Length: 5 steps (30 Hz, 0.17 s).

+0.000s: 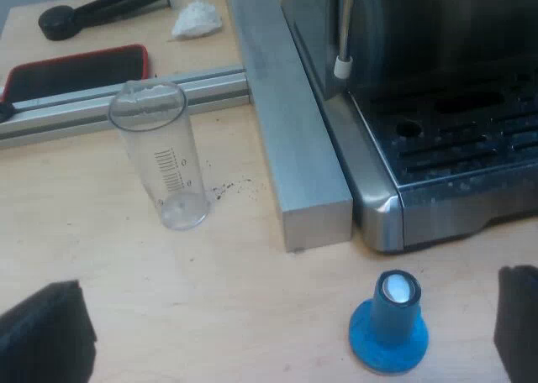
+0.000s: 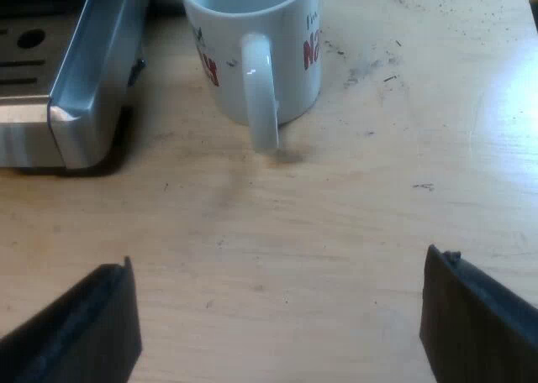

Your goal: Grind coffee beans and then tamp

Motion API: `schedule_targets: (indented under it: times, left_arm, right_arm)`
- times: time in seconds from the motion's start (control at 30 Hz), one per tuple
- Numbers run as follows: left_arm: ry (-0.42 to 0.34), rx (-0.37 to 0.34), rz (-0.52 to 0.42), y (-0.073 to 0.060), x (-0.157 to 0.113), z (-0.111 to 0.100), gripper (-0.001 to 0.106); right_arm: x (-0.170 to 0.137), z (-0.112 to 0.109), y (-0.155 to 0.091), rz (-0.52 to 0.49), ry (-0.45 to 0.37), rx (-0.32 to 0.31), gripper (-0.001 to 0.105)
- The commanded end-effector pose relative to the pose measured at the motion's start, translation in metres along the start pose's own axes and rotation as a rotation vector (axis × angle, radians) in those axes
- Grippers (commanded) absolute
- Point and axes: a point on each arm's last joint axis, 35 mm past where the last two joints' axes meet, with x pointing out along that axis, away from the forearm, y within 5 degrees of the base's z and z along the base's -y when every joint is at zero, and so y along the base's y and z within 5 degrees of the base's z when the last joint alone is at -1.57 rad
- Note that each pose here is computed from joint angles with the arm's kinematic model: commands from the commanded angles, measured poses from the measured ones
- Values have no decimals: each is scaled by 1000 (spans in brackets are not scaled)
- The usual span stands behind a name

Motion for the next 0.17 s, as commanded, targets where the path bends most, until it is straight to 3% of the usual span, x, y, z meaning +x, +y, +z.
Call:
schedule_targets:
  times: [0.03,0.17]
  left_arm:
    - [-8,-2,12,0,1,3,105]
    - [-8,-2,12,0,1,3,105]
  right_arm:
    - [-1,2,-1,0,-7,-1,71]
    - [-1,2,-1,0,-7,-1,71]
